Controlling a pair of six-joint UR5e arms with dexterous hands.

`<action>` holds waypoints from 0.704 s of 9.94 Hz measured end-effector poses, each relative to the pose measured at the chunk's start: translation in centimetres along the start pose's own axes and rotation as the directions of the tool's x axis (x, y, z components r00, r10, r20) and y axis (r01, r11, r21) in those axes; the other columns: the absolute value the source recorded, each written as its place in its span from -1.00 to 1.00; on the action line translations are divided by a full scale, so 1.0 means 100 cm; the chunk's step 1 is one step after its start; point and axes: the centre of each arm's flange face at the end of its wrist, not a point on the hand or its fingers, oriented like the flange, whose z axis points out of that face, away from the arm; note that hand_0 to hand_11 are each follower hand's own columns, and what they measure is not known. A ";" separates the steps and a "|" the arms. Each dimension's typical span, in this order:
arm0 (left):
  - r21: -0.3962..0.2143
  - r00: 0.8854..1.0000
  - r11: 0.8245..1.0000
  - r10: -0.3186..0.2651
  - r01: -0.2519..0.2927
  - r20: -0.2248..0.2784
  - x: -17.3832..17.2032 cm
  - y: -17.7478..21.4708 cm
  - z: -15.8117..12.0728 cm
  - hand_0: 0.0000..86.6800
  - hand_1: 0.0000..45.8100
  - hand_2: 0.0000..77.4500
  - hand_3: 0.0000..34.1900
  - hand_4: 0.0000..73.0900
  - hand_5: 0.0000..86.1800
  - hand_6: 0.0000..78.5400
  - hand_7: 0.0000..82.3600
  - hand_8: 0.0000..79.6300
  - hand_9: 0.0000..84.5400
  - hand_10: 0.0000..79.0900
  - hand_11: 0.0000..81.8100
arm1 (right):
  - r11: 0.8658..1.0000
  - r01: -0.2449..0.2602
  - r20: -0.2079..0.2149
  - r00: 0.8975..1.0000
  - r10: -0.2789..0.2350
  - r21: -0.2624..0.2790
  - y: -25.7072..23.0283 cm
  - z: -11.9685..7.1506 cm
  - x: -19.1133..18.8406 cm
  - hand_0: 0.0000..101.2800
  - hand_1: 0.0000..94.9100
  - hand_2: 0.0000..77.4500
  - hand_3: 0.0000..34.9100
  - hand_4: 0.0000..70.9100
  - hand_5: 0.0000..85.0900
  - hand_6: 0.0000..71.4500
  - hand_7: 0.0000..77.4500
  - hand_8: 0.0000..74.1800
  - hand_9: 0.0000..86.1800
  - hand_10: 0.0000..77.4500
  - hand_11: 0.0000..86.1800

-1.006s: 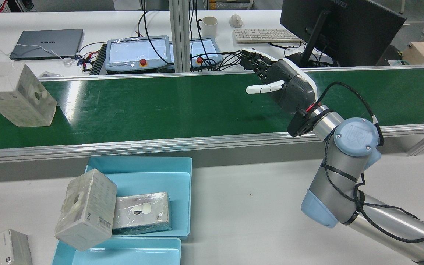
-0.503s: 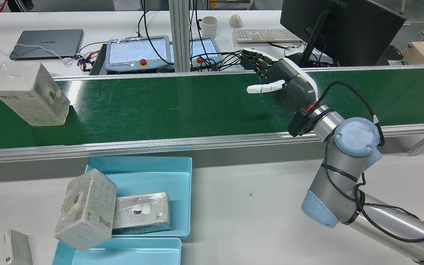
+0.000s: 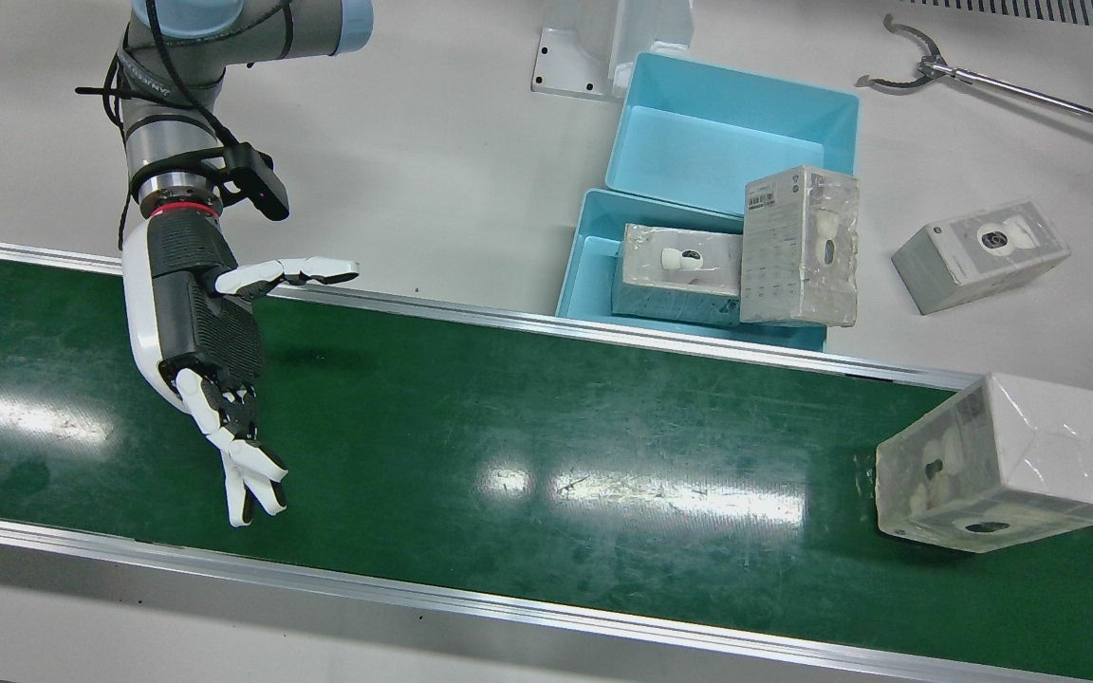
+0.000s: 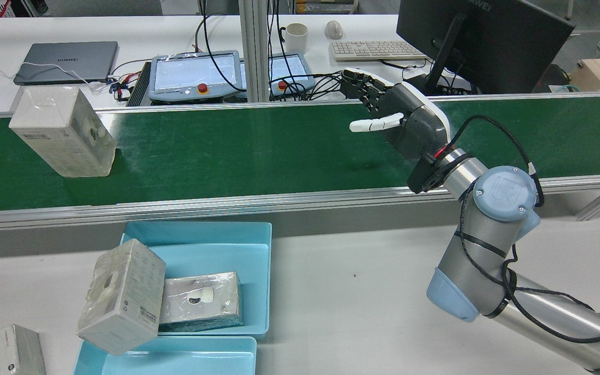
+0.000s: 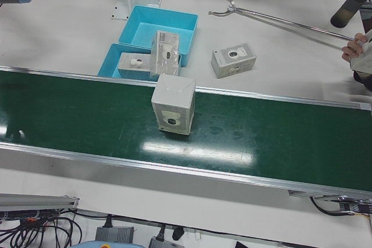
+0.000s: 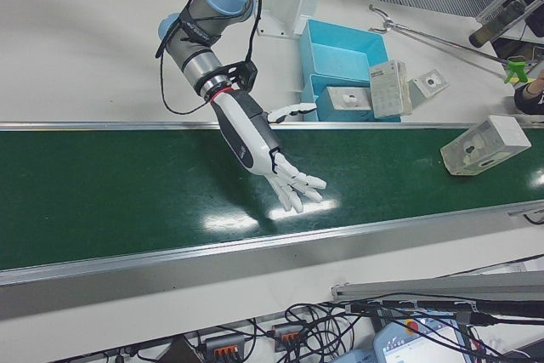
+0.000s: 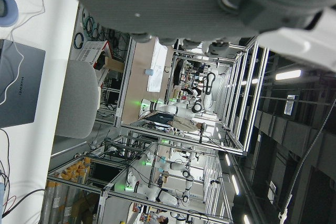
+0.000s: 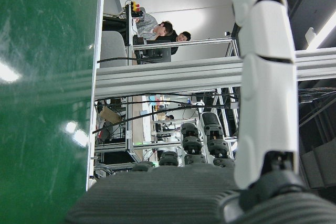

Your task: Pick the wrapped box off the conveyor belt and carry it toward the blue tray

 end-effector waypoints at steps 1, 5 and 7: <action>0.000 1.000 1.000 0.000 0.000 0.000 0.000 0.000 0.000 -1.00 -1.00 -0.97 -1.00 -1.00 -0.97 -0.99 -0.99 -0.99 -1.00 -0.99 -0.99 | 1.000 0.001 0.000 1.000 -0.001 0.000 0.000 0.000 0.000 -0.04 -0.64 -0.66 -1.00 -0.71 -0.63 -0.91 -0.90 -0.99 -0.92 -1.00 -0.99; 0.000 1.000 1.000 0.000 0.000 0.000 0.000 0.000 0.000 -1.00 -1.00 -0.97 -1.00 -1.00 -0.97 -0.99 -0.99 -0.99 -1.00 -0.99 -0.99 | 1.000 -0.001 0.000 1.000 0.001 0.000 0.000 0.000 0.000 -0.04 -0.64 -0.69 -1.00 -0.71 -0.63 -0.91 -0.90 -0.99 -0.92 -1.00 -0.99; 0.000 1.000 1.000 0.000 0.000 0.000 0.000 0.000 0.000 -1.00 -1.00 -0.97 -1.00 -1.00 -0.97 -0.99 -0.99 -0.99 -0.99 -0.99 -0.99 | 1.000 -0.001 0.001 1.000 0.001 0.000 0.000 0.000 0.000 -0.04 -0.64 -0.66 -1.00 -0.71 -0.63 -0.91 -0.90 -0.99 -0.92 -1.00 -0.99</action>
